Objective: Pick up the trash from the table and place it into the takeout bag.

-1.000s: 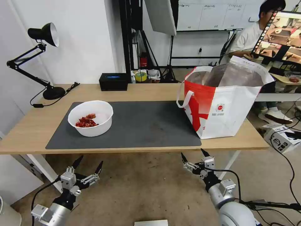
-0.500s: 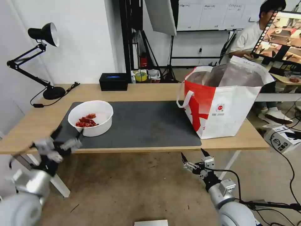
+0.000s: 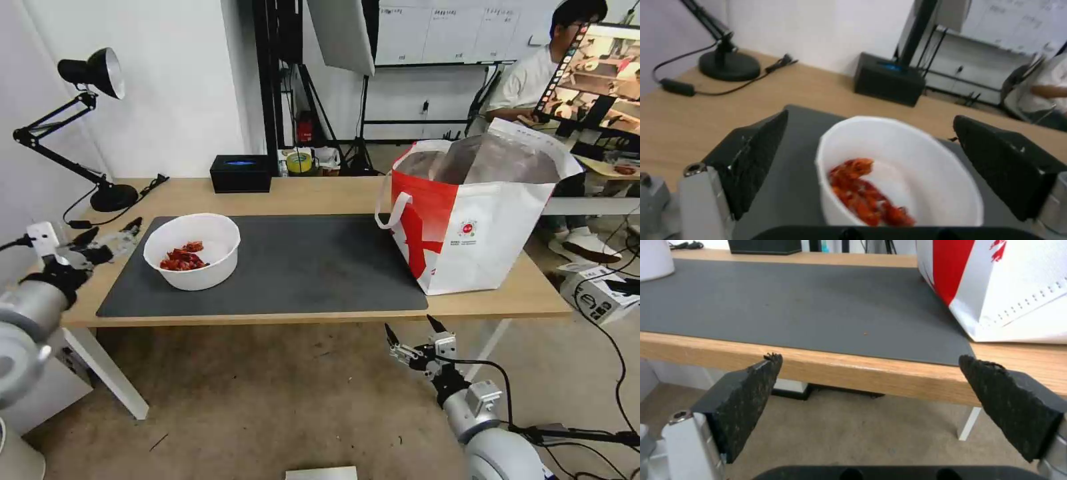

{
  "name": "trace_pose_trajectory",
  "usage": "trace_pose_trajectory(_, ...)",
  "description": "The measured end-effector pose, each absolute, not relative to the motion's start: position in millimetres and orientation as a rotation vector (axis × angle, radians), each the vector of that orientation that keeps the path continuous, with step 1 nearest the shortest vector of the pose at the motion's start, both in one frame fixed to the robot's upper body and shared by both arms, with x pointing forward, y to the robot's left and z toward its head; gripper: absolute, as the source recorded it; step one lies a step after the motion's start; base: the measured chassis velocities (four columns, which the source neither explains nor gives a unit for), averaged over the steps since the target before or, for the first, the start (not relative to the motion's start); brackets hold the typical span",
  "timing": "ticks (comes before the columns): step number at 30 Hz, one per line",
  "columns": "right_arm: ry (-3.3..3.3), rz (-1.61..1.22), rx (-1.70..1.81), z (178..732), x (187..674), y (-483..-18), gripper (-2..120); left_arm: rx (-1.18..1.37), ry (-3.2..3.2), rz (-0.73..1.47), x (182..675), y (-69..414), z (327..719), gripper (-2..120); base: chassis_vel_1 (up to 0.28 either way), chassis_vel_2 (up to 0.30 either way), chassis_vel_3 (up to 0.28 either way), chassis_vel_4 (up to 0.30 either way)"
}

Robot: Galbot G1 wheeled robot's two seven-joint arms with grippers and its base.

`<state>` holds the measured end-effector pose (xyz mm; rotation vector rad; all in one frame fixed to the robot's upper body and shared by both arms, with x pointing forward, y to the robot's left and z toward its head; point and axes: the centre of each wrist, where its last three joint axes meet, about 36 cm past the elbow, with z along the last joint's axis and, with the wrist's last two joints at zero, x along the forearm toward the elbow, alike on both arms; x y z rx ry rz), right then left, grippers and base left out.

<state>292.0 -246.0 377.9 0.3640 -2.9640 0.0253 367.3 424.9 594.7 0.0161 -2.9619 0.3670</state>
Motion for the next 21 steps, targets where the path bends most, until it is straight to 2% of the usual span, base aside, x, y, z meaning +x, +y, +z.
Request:
trace_pose_trajectory(5,-2.964,0.025,0.364,377.9,292.0,-246.0,100,0.017,-2.875,0.323,386.6,439.6,595.8,100,0.0,0.0,0.0,0.0)
trace_pose_trajectory(14,-2.964,0.025,0.364,377.9,292.0,-246.0,100,-0.08,-2.705,0.432,437.5,452.6,576.7,100,0.0,0.0,0.0,0.0)
trace_pose_trajectory(21,-2.964,0.025,0.364,377.9,292.0,-246.0,100,-0.123,-2.607,0.388,463.8,453.9,574.6,100,0.0,0.0,0.0,0.0)
